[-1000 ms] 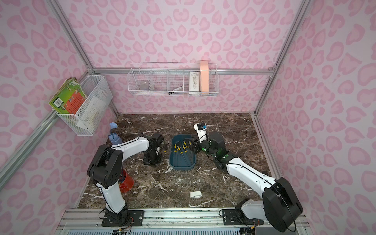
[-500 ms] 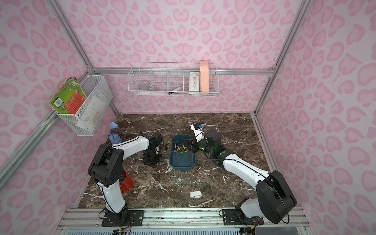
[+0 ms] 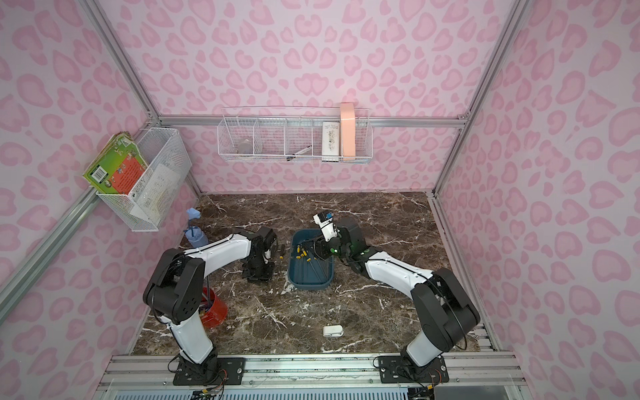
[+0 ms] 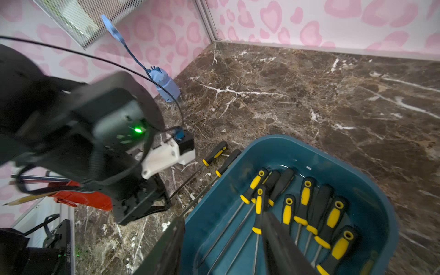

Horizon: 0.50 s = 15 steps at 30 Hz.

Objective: Take the file tool out of the storage box
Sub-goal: Place the file tool at the center of the board, then pick up the file tool from the storage box.

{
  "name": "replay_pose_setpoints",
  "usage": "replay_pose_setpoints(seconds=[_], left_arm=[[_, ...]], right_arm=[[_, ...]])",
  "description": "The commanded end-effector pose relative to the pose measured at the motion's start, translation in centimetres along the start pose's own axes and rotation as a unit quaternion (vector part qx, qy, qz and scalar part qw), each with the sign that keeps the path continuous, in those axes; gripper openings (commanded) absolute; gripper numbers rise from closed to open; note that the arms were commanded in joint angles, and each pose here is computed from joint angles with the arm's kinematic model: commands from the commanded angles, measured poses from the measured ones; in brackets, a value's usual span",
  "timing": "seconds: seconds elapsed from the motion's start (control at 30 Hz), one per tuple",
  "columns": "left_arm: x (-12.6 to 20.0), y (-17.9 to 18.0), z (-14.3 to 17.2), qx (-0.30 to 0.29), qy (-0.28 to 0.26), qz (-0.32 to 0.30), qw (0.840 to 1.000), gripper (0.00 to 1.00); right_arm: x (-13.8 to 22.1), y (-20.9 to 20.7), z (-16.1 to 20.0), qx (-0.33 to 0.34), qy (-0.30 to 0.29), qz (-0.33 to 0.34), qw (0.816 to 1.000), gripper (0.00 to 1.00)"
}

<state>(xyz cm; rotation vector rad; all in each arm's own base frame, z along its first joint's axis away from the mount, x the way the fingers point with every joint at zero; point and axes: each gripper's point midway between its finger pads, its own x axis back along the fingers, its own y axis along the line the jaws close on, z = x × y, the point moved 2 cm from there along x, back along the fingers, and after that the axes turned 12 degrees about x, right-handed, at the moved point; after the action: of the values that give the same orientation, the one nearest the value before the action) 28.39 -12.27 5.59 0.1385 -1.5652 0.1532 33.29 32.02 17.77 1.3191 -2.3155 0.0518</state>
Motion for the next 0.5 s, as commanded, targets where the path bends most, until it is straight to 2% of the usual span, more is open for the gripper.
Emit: replay_pose_setpoints(seconds=[0.0,0.13,0.23,0.33,0.4,0.47], left_arm=[[2.4,0.0,0.2,0.002,-0.034,0.011,0.999,0.35],[5.5,-0.5,0.5,-0.008,-0.086,0.047,0.995,0.42],[7.4,-2.5,0.4,-0.031,-0.129,0.12,0.984,0.45],[9.5,-4.8,0.5,-0.062,-0.179,0.229,0.955,0.55],[11.1,-5.5,1.0,-0.071,-0.197,0.292,0.933,0.58],[12.5,-5.6,1.3,-0.074,-0.216,0.327,0.917,0.69]], right_arm=[[-1.5,-0.5,1.4,0.013,0.036,0.01,0.999,0.49],[-3.8,-2.6,3.1,0.029,0.095,0.078,0.992,0.46],[-5.2,-3.9,4.2,0.03,0.143,0.107,0.983,0.45],[-6.2,-4.6,5.4,0.026,0.17,0.12,0.978,0.45],[-6.8,-4.7,5.9,0.022,0.179,0.117,0.977,0.45],[-7.1,-4.7,6.5,0.019,0.187,0.114,0.975,0.45]])
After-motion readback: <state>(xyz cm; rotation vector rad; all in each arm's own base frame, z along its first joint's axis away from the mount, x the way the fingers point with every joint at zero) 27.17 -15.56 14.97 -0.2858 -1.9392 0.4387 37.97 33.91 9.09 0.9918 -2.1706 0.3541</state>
